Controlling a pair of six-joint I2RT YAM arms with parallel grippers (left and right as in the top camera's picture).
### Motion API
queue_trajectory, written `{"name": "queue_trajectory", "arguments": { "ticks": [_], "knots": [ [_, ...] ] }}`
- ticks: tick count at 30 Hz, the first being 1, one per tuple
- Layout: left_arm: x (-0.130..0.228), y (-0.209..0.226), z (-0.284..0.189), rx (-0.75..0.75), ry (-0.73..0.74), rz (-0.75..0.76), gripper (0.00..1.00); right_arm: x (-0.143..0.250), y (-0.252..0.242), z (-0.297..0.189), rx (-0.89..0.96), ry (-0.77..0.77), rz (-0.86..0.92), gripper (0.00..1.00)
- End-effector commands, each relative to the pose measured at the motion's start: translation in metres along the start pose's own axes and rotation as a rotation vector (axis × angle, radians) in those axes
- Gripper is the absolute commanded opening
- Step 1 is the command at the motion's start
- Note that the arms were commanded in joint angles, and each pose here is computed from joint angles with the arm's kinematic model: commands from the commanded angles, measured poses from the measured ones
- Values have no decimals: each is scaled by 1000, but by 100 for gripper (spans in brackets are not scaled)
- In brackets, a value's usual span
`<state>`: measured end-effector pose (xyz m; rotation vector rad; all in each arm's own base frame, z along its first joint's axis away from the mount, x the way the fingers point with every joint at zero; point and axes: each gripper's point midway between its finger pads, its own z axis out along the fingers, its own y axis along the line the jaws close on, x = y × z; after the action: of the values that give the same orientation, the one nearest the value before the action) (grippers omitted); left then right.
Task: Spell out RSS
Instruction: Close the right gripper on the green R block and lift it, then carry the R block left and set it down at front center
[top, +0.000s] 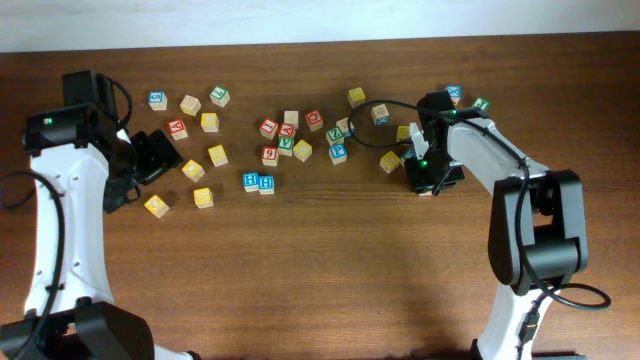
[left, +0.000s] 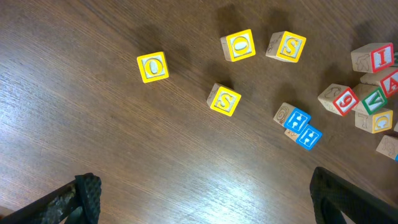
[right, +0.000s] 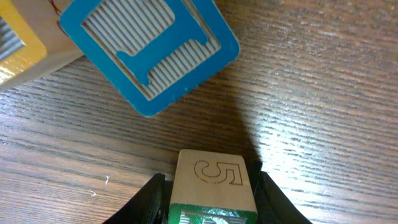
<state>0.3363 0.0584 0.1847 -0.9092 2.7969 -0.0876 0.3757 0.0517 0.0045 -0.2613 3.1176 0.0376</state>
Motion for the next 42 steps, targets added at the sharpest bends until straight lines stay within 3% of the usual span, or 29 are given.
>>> {"name": "queue_trajectory", "arguments": {
  "ticks": [1, 7, 9, 10, 13, 15, 18, 23, 27, 30, 36, 42],
  "knots": [
    [0, -1, -1, 5, -2, -8, 99, -4, 15, -11, -70, 9, 17, 33],
    [0, -1, -1, 5, -3, -7, 99, -2, 94, -52, -142, 49, -53, 33],
    [0, -1, -1, 5, -3, -7, 99, -7, 67, -50, 90, 12, 83, 34],
    [0, -1, -1, 5, -3, -7, 99, -9, 52, -52, 167, -6, 132, 45],
    [0, -1, -1, 5, -3, -7, 99, -2, 32, -43, 182, 26, 178, 56],
    [0, -1, -1, 5, -3, -7, 99, 4, 16, -29, 168, 47, 217, 56],
    [0, -1, -1, 5, -3, -7, 99, 1, 33, -19, 26, 45, 142, 61],
    [0, -1, -1, 5, -3, -7, 99, 2, 39, -5, 2, 31, 135, 63],
    [0, -1, -1, 5, -3, -7, 99, 4, 39, 2, 0, 27, 171, 62],
    [0, -1, -1, 5, -3, -7, 99, -2, 39, 3, -3, 3, 229, 45],
    [0, -1, -1, 5, -2, -8, 99, -6, 39, 3, -4, -12, 322, 30],
    [0, -1, -1, 5, -3, -7, 99, -8, 44, -1, -28, -13, 309, 27]
  ]
}}
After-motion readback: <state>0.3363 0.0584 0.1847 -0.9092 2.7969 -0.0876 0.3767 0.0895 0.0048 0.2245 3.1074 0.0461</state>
